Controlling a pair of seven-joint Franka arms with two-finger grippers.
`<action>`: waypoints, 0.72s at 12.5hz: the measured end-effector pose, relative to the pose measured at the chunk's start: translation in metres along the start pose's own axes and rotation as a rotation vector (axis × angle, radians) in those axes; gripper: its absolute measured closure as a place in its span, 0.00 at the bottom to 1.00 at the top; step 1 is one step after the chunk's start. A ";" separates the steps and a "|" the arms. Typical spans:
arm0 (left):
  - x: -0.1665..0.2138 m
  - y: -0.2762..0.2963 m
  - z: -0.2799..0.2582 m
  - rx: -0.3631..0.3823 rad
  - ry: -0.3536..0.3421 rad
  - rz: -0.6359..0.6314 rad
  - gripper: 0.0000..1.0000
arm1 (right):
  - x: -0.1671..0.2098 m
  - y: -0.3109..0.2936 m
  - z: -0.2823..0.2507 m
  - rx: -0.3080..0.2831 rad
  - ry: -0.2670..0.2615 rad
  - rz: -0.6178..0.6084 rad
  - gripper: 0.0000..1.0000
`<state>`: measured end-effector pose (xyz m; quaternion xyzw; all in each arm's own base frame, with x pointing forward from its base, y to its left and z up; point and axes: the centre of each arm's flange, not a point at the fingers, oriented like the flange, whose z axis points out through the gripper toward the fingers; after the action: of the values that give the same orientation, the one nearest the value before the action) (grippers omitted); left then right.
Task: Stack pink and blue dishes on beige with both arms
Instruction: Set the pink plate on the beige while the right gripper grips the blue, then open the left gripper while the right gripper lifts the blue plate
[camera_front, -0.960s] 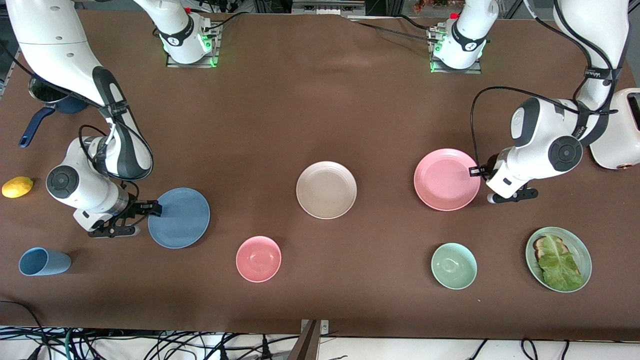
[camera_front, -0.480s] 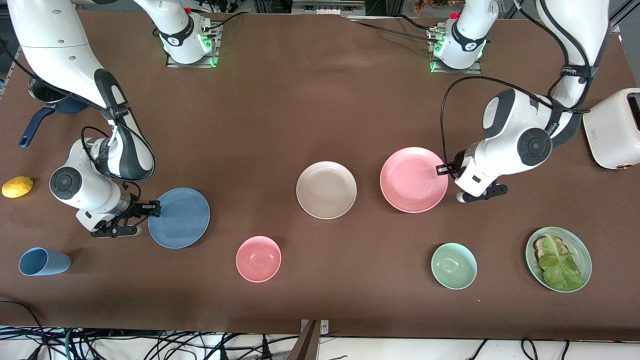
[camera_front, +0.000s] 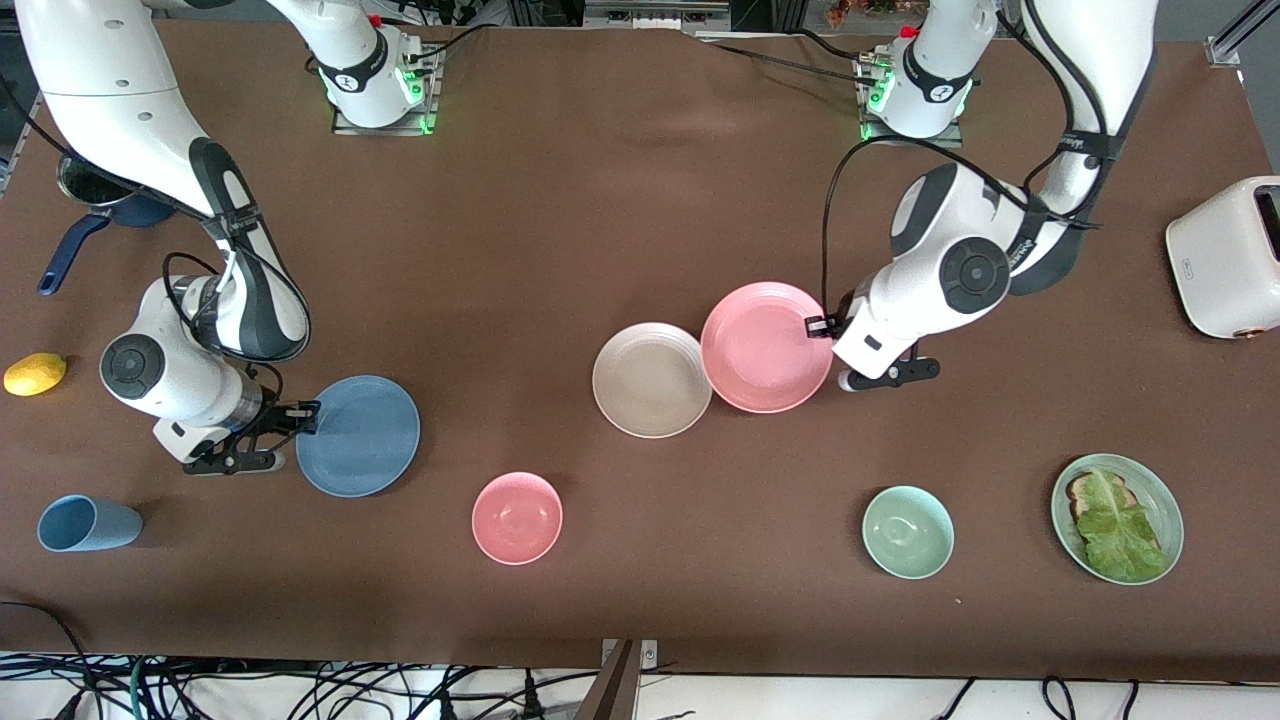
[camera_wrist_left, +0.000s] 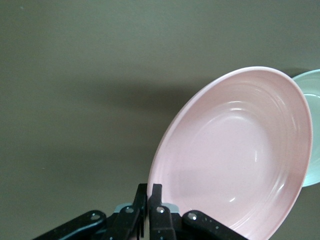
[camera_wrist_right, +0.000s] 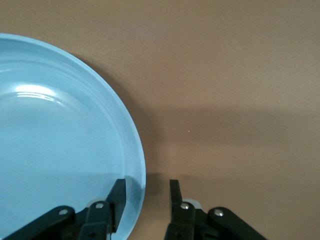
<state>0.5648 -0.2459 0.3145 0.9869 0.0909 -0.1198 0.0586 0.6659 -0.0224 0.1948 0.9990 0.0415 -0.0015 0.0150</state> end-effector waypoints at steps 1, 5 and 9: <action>-0.003 0.017 0.010 0.000 -0.011 0.016 0.95 | 0.000 0.000 0.000 0.000 -0.001 0.000 0.64; -0.005 0.069 0.040 -0.013 -0.039 0.048 0.95 | 0.000 -0.001 0.001 0.001 -0.001 -0.002 0.79; 0.000 0.101 0.065 -0.030 -0.049 0.068 0.95 | 0.000 -0.002 -0.002 0.003 0.002 -0.002 0.93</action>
<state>0.5694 -0.3530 0.2616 0.9852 0.0575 -0.1403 0.0797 0.6661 -0.0203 0.1969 0.9990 0.0427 -0.0005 0.0136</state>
